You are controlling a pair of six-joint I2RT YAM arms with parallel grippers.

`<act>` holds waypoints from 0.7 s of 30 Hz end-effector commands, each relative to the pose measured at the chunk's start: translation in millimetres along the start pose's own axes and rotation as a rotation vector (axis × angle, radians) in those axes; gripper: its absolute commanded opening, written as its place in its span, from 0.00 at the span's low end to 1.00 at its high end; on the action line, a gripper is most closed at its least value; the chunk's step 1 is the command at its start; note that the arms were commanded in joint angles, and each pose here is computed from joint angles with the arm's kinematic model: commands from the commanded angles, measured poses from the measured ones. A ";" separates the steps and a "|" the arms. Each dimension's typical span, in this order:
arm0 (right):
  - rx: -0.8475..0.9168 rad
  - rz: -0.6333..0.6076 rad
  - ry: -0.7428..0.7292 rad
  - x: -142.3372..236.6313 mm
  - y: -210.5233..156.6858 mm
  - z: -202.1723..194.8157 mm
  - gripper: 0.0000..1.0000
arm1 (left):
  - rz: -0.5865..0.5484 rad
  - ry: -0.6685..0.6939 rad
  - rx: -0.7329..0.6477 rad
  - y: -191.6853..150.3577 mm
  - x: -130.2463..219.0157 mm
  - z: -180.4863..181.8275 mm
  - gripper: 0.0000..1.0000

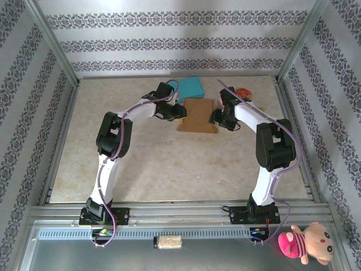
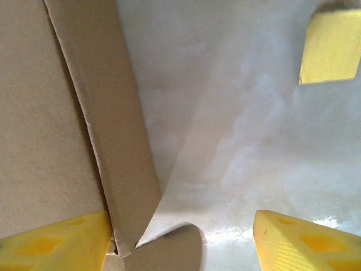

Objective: Fold the paper box

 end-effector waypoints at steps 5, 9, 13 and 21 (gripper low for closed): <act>0.037 -0.075 0.113 42.3 12.9 22.1 0.70 | -0.180 -0.040 -0.023 27.9 47.5 -22.1 0.57; 0.033 -0.075 0.195 38.3 26.3 34.8 0.75 | -0.237 -0.042 0.000 40.5 53.7 -20.4 0.68; 0.081 -0.041 0.263 21.3 37.3 45.7 0.77 | -0.238 -0.032 0.043 40.3 44.9 -5.0 0.71; 0.169 0.071 0.381 -15.7 34.1 54.3 0.67 | -0.222 -0.105 0.055 21.7 29.8 3.6 0.78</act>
Point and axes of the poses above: each hand's point on the last joint's axis, 136 mm out from that joint toward the fingers, its own x axis back along the fingers, its own z axis along the line the jaws close on, y = z × x, the point moved 7 cm from there along x, back along the fingers, and after that the axes turned 10 degrees about -x, right-handed, at the moved point
